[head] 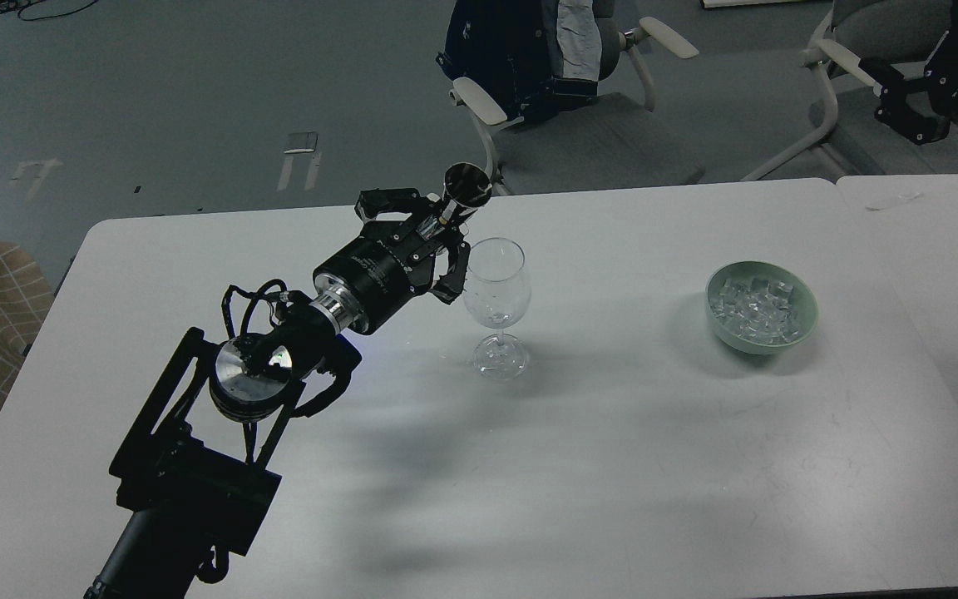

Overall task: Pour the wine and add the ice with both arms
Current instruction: 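Position the held jigger just above the wine glass rim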

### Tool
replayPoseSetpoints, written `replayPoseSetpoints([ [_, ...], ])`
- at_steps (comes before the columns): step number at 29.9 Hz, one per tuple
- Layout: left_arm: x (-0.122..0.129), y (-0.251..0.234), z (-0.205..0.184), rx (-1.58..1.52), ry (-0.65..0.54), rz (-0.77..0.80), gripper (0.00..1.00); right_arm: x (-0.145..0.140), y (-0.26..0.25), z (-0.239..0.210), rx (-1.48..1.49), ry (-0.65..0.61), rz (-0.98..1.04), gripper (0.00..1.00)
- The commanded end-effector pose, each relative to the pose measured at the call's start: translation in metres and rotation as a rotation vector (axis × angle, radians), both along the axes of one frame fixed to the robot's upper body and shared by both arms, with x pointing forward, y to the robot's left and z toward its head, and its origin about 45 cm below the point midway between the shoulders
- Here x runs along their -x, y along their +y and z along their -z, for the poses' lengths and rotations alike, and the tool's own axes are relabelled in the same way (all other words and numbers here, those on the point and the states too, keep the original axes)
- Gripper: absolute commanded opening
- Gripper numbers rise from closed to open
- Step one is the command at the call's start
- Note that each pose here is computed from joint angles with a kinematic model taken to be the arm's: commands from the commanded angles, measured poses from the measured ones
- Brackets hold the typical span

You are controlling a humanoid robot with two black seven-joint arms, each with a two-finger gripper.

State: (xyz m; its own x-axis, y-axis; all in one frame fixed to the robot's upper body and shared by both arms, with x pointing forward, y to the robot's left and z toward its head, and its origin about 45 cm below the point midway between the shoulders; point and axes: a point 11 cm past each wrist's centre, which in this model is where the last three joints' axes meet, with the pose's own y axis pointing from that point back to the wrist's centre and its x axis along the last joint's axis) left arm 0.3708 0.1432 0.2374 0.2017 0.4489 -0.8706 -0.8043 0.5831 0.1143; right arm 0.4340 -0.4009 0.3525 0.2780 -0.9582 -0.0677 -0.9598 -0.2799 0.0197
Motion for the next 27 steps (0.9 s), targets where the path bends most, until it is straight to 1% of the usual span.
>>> replayPoseSetpoints([
  [1,-0.001,0.001,0.002,-0.025,-0.010,-0.007,0.00,0.000,0.000,0.000,0.000,0.000,0.000,1.00],
  [7,-0.002,0.001,-0.002,-0.028,-0.027,-0.008,0.00,0.000,0.001,0.000,-0.001,0.000,-0.001,1.00],
  [22,-0.006,-0.002,-0.010,-0.136,-0.134,0.012,0.00,0.000,0.001,0.000,-0.001,0.000,-0.001,1.00],
  [27,-0.006,0.000,-0.009,-0.156,-0.140,0.008,0.00,0.000,0.001,0.000,-0.002,0.000,-0.003,1.00],
])
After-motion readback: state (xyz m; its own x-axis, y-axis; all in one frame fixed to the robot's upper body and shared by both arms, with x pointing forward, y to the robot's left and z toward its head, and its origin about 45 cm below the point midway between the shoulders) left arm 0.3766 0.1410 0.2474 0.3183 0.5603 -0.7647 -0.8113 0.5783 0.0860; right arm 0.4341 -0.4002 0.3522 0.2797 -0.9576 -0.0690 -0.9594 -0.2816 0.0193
